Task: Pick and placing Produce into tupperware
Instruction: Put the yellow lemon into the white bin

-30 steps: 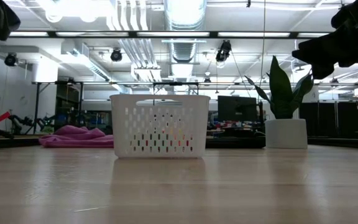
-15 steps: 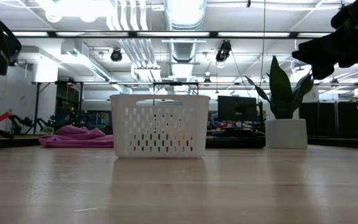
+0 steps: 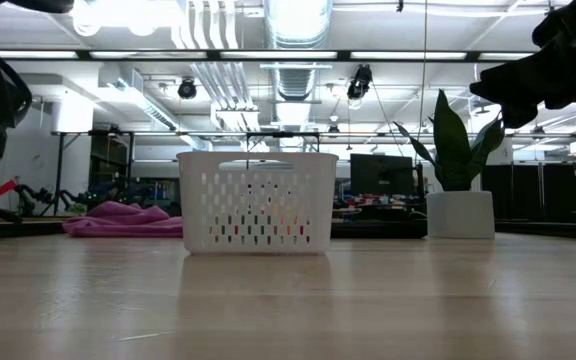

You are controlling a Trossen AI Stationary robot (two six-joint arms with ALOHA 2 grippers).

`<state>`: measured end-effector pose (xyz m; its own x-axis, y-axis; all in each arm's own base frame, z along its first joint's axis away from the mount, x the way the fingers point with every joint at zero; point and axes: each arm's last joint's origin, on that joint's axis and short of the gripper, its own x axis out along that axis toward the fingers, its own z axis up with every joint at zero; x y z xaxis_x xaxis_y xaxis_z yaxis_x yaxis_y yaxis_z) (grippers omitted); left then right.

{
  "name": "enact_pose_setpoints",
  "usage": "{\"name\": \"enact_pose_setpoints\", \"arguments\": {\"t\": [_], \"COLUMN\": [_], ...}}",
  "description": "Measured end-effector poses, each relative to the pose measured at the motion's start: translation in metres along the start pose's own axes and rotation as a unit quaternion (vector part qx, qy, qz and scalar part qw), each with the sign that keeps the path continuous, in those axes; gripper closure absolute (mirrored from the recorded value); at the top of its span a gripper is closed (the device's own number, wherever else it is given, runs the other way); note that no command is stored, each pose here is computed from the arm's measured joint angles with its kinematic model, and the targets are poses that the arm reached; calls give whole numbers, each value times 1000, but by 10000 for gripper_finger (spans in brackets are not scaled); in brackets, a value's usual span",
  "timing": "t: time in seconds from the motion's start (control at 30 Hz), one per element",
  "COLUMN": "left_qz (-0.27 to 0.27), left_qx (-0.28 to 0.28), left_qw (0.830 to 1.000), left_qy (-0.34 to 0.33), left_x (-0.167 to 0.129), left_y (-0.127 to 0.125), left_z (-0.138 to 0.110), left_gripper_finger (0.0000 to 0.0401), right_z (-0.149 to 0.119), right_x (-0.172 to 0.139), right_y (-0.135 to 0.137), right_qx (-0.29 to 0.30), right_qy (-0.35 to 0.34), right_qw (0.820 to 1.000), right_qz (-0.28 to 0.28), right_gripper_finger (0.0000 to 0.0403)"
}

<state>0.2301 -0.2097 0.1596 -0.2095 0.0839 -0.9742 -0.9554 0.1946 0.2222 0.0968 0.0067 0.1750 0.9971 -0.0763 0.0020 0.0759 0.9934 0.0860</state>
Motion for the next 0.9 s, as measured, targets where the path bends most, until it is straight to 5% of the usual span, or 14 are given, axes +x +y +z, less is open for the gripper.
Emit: {"name": "enact_pose_setpoints", "arguments": {"t": [0.17,0.43,0.9], "left_qz": [3,6,-18], "left_qx": [-1,11,57], "left_qw": [1000,1000,998], "left_qy": [-2,-3,-22], "left_x": [2,2,-6], "left_y": [0,0,1], "left_z": [1,3,11], "left_gripper_finger": [147,219,219], "right_z": [0,0,0], "right_x": [0,0,0], "right_y": [0,0,0], "right_qx": [0,0,0], "right_qy": [0,0,0], "right_qw": [1000,1000,1000], "right_qz": [0,0,0], "right_gripper_finger": [280,280,280]}}
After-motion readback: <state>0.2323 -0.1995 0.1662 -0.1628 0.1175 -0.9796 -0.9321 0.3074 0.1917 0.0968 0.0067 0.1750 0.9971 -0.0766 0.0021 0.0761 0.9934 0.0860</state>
